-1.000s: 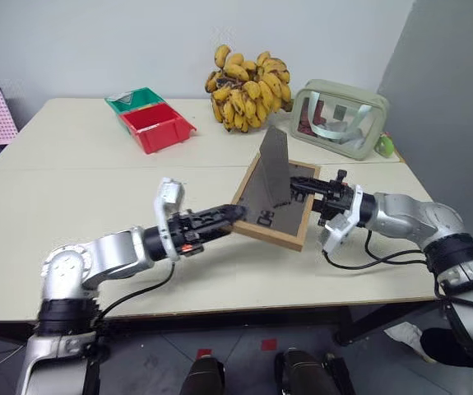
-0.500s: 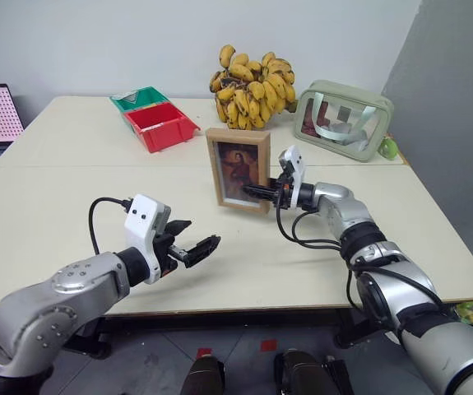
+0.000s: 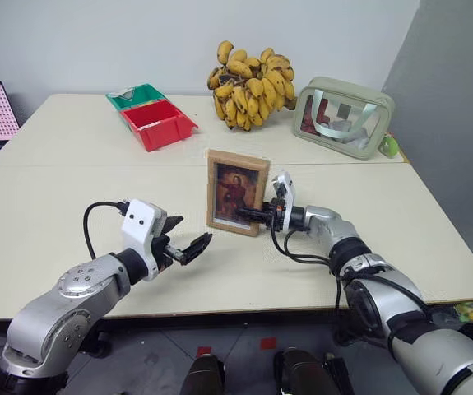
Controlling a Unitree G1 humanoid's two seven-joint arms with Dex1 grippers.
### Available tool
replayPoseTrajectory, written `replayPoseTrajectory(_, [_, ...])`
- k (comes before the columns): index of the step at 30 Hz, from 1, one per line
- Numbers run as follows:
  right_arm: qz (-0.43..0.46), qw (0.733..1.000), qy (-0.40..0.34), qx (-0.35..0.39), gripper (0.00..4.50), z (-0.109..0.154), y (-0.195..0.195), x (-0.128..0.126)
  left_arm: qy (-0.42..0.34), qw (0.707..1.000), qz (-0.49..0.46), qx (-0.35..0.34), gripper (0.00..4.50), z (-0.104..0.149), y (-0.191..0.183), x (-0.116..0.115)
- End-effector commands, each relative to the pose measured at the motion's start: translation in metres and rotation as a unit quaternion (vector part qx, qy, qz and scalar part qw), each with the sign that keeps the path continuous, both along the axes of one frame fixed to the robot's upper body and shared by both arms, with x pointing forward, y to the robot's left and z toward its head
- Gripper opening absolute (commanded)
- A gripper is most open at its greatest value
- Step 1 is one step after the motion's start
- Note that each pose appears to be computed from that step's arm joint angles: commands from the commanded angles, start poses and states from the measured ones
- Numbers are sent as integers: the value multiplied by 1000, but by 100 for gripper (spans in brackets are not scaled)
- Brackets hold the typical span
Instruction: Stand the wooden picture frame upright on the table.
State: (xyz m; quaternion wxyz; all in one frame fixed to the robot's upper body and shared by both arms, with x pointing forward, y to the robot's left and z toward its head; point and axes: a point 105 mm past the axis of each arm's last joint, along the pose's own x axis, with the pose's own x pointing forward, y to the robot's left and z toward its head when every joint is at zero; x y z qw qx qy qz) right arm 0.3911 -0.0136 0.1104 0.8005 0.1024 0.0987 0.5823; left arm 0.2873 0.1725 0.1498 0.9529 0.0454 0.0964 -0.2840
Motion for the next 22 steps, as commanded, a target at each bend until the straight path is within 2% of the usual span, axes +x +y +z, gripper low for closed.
replayPoseTrajectory(1, [15,998,-58,-15,312,12,-8,-1,-33,999,-11,6,450,15,1,9])
replayPoseTrajectory(7, [20,997,-67,-40,449,2,-25,-10,-35,999,-22,9,450,17,2,17])
replayPoseTrajectory(11, [42,987,-83,-134,449,-12,-84,-38,-11,998,-58,17,450,20,8,17])
replayPoseTrajectory(13, [33,984,-85,-151,449,-2,-102,-48,6,998,-67,11,450,21,15,15])
replayPoseTrajectory(16, [3,986,-86,-143,449,40,-107,-61,33,997,-71,19,450,24,31,16])
replayPoseTrajectory(19, [-18,987,-73,-143,449,69,-96,-76,41,996,-81,23,450,33,41,17])
replayPoseTrajectory(22, [-49,990,-46,-121,449,84,-80,-83,16,996,-80,34,450,48,49,27])
